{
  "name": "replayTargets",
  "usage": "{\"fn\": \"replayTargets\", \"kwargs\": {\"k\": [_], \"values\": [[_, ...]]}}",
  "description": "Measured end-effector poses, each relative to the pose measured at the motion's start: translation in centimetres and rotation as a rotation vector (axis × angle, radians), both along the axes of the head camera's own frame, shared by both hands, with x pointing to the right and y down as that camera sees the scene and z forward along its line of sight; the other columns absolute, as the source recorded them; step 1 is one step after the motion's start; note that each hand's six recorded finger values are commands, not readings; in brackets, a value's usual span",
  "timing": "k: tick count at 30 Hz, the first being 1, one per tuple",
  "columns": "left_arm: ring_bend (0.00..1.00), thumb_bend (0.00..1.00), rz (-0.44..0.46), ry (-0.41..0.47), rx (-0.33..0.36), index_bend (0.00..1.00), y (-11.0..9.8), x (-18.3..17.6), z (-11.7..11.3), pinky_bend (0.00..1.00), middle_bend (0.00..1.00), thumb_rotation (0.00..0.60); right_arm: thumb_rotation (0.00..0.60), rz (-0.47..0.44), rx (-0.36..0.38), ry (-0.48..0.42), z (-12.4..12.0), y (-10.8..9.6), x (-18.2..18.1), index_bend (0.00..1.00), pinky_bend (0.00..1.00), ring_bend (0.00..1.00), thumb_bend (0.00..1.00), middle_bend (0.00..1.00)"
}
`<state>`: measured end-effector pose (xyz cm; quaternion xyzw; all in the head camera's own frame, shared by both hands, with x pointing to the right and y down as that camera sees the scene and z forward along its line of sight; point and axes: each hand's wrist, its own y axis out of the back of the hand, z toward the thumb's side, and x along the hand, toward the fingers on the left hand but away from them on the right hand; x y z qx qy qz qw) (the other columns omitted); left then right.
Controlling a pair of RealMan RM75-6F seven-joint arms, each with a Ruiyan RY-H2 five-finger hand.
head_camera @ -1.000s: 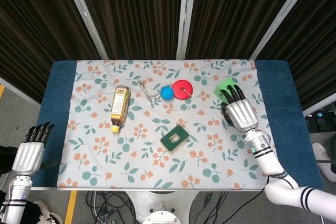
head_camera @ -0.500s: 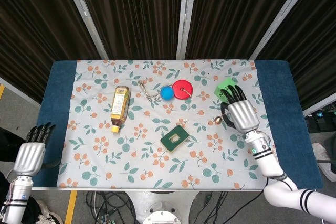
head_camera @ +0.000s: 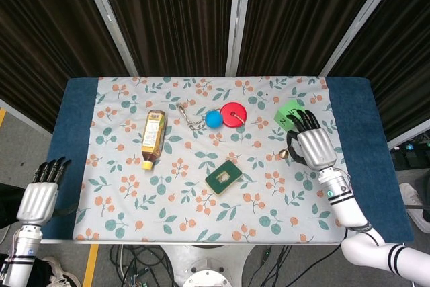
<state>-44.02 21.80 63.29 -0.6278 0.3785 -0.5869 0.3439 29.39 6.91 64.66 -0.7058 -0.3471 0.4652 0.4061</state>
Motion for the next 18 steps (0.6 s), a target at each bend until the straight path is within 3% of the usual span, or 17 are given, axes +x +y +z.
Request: {"fn": "replayTargets", "kwargs": {"k": [4,9,12,18], "values": [[0.00,0.00,-0.001,-0.002,-0.001,0.00,0.0,-0.1,0.0,0.01,0.00,0.600,0.600,0.003,0.010,0.009,-0.1,-0.1,0.4,0.92,0.00,0.00,0.44,0.17],[0.00,0.00,-0.002,-0.001,-0.002,0.00,0.1,-0.1,0.0,0.01,0.00,0.600,0.600,-0.071,0.080,0.174,0.1,-0.2,0.7,0.92,0.00,0.00,0.44,0.18],[0.00,0.00,-0.001,0.000,-0.004,0.00,0.1,-0.1,0.1,0.01,0.00,0.600,0.600,-0.086,0.113,0.226,0.0,-0.1,0.9,0.92,0.00,0.00,0.45,0.18],[0.00,0.00,0.002,-0.001,-0.002,0.00,0.0,0.0,0.0,0.01,0.00,0.600,0.600,-0.052,0.089,0.146,-0.1,-0.2,1.0,0.92,0.00,0.00,0.45,0.19]]}}
